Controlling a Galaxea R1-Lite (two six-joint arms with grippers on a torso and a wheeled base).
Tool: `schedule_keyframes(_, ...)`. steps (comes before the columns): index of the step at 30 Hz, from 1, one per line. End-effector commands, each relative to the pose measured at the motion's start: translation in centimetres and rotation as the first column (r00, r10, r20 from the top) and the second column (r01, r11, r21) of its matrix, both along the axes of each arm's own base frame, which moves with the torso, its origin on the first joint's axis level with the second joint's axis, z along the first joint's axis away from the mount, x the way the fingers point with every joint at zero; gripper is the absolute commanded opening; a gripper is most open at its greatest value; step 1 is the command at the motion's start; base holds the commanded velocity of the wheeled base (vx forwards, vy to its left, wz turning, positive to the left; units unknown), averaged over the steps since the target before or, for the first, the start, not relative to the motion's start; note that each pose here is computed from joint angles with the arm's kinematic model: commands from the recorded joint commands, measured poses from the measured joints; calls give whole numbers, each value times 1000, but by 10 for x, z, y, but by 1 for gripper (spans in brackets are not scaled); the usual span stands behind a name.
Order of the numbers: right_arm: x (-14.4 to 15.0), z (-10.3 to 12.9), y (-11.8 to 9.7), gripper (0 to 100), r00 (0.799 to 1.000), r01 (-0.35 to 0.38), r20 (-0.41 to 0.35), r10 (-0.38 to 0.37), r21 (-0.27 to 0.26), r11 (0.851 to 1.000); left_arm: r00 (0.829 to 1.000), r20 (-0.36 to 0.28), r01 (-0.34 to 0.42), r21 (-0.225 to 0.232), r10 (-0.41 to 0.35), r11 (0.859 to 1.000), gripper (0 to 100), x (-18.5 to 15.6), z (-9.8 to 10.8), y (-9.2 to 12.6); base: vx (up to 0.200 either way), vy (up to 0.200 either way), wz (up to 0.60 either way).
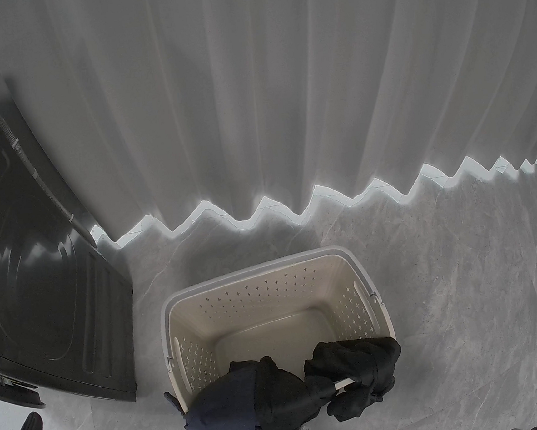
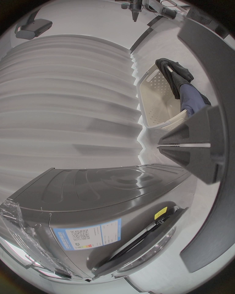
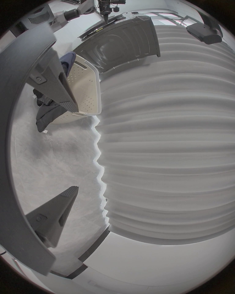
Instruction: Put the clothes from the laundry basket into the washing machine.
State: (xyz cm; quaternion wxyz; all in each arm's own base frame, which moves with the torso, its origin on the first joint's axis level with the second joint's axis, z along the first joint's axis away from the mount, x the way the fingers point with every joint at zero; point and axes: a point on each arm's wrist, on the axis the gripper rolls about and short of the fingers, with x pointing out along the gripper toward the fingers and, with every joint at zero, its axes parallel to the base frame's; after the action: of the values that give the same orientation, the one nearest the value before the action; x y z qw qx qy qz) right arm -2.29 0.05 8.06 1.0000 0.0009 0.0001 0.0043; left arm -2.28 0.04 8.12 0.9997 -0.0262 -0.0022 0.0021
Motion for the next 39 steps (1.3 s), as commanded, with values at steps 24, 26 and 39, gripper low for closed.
schedule_keyframes(24,1,-5,0,100,1000,-1,-7,1,0,1000,1000,-4,0,-1,0,1000,0,0,-5,0,100,0,0)
schedule_keyframes(26,1,-5,0,100,1000,-1,-7,1,0,1000,1000,-4,0,-1,0,1000,0,0,-5,0,100,0,0)
schedule_keyframes(39,1,-5,0,100,1000,-1,-7,1,0,1000,1000,-4,0,-1,0,1000,0,0,-5,0,62,0,0)
